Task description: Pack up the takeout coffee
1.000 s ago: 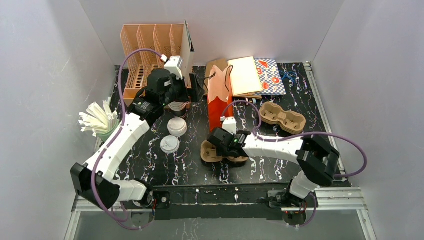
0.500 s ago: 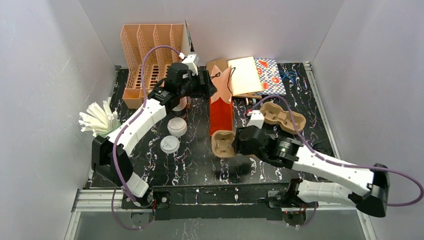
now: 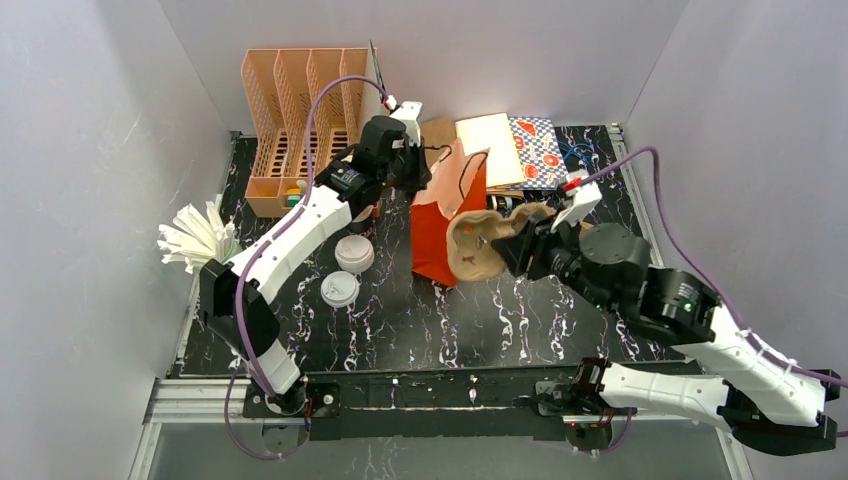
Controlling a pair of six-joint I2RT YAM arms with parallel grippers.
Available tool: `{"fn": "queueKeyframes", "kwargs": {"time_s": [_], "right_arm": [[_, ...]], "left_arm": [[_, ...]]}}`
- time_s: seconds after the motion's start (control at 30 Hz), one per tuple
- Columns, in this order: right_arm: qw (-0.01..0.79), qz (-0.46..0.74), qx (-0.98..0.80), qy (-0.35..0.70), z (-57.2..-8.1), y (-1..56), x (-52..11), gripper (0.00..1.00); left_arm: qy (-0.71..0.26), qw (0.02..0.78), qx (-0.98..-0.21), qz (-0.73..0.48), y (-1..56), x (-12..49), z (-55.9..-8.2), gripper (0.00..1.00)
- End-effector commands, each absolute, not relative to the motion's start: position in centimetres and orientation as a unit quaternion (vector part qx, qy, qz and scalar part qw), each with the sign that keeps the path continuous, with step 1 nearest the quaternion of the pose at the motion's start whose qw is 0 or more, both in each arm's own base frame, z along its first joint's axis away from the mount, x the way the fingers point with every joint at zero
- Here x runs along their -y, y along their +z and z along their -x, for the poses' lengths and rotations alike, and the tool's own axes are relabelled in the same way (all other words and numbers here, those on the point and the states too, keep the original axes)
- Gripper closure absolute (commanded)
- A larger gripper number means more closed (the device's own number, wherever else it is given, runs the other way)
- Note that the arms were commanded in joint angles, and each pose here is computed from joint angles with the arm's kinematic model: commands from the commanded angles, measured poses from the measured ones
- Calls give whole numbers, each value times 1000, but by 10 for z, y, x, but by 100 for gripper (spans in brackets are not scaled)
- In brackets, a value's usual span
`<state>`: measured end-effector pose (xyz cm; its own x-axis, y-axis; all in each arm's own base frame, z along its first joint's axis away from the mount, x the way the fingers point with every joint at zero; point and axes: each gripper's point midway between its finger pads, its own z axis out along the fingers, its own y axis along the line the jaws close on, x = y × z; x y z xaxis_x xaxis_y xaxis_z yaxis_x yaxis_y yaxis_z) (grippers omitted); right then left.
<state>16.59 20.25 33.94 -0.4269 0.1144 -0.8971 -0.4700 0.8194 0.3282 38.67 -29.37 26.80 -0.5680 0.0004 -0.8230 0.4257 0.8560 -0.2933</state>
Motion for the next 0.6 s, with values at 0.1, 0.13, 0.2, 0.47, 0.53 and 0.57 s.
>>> {"fn": "queueKeyframes", "kwargs": {"time_s": [0.1,0.13,0.2,0.47,0.53,0.57], "right_arm": [[561,220,-716,352,-150,432,-234,54],[564,229,-705,365,-148,443,-239,54],[568,246,-681,393,-141,464,-248,54],[551,313,-616,467,-123,515,-298,55],[543,328,-605,481,-119,522,-309,55],[541,331,-603,484,-120,524,-314,55]], "left_arm": [[-243,446,-844,-173,312,268,-337,100],[-242,448,-842,-177,315,263,-331,100],[-239,451,-840,-184,321,255,-321,100],[-256,444,-832,-211,330,244,-289,100],[-261,435,-834,-215,325,245,-285,100],[-262,432,-836,-216,322,245,-283,100]]}}
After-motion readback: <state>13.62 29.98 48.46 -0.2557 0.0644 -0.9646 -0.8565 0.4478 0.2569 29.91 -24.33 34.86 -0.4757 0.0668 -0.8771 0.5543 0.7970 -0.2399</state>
